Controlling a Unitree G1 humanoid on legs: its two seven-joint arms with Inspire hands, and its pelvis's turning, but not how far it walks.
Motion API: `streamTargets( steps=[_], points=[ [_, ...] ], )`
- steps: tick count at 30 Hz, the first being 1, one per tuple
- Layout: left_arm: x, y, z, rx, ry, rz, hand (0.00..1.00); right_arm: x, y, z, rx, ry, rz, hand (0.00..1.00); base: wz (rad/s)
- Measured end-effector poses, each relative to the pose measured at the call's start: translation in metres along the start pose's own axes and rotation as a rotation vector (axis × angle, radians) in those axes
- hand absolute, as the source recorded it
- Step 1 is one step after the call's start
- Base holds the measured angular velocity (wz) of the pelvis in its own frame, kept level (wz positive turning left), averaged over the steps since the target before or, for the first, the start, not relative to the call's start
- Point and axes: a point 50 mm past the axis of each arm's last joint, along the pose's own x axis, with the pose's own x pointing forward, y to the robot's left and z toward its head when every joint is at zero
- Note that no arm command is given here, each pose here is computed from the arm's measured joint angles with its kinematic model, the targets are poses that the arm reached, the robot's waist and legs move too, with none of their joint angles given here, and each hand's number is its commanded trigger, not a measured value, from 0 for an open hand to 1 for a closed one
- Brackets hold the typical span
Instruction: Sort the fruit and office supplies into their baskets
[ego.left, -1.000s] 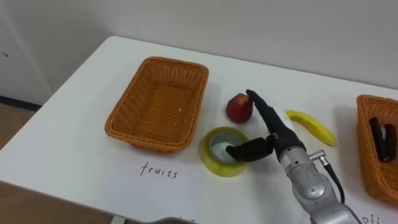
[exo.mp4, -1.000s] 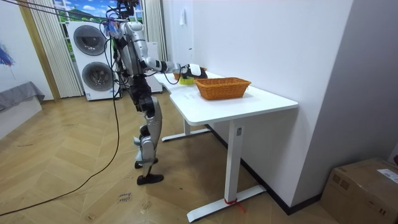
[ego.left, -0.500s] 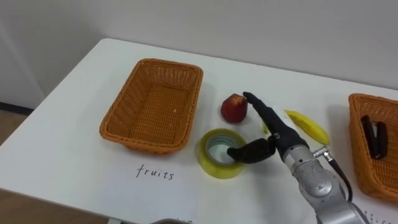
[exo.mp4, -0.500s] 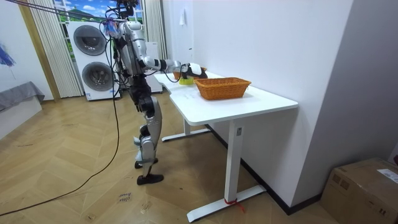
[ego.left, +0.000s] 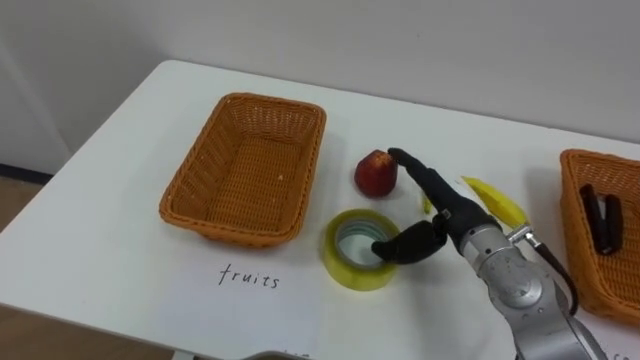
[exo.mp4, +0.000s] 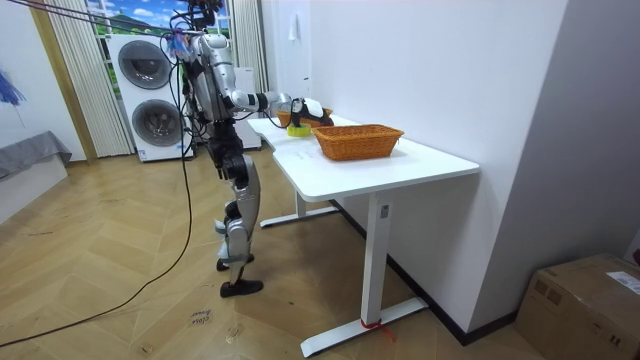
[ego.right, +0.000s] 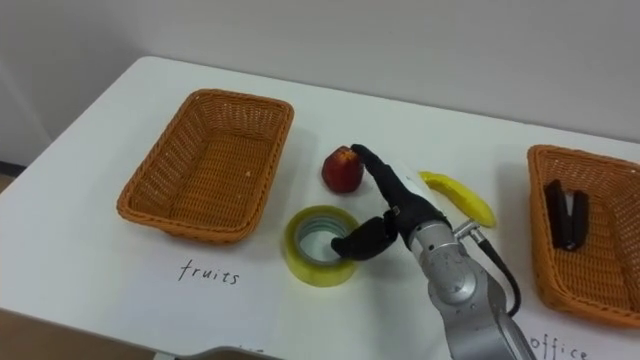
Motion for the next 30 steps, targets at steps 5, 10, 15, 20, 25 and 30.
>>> streamTargets(
  steps=[5, 10, 15, 20, 25, 30],
  points=[
    [0.0000, 0.0000, -0.0009, 0.000, 0.003, 0.000, 0.00, -0.0006, 0.0013, 0.0002, -0.009, 0.000, 0.027, 0.00, 0.00],
    [0.0000, -0.0001, -0.0008, 0.001, 0.003, 0.000, 0.00, -0.0012, 0.0013, 0.0024, -0.043, -0.002, 0.050, 0.00, 0.00],
    [0.0001, 0.0000, -0.0004, 0.001, 0.002, 0.000, 0.00, -0.0023, -0.0002, 0.0057, -0.088, 0.005, 0.065, 0.00, 0.00],
    [0.0002, 0.0008, -0.0002, 0.004, 0.001, 0.002, 0.00, -0.0027, 0.0002, 0.0070, -0.107, 0.005, 0.086, 0.00, 0.00],
    [0.0002, 0.0007, -0.0004, 0.005, 0.001, 0.002, 0.00, -0.0030, 0.0014, 0.0074, -0.112, 0.005, 0.118, 0.00, 0.00],
    [0.0006, -0.0001, -0.0033, 0.011, 0.012, -0.002, 0.00, -0.0036, 0.0017, 0.0082, -0.134, 0.008, 0.143, 0.00, 0.00]
  ],
)
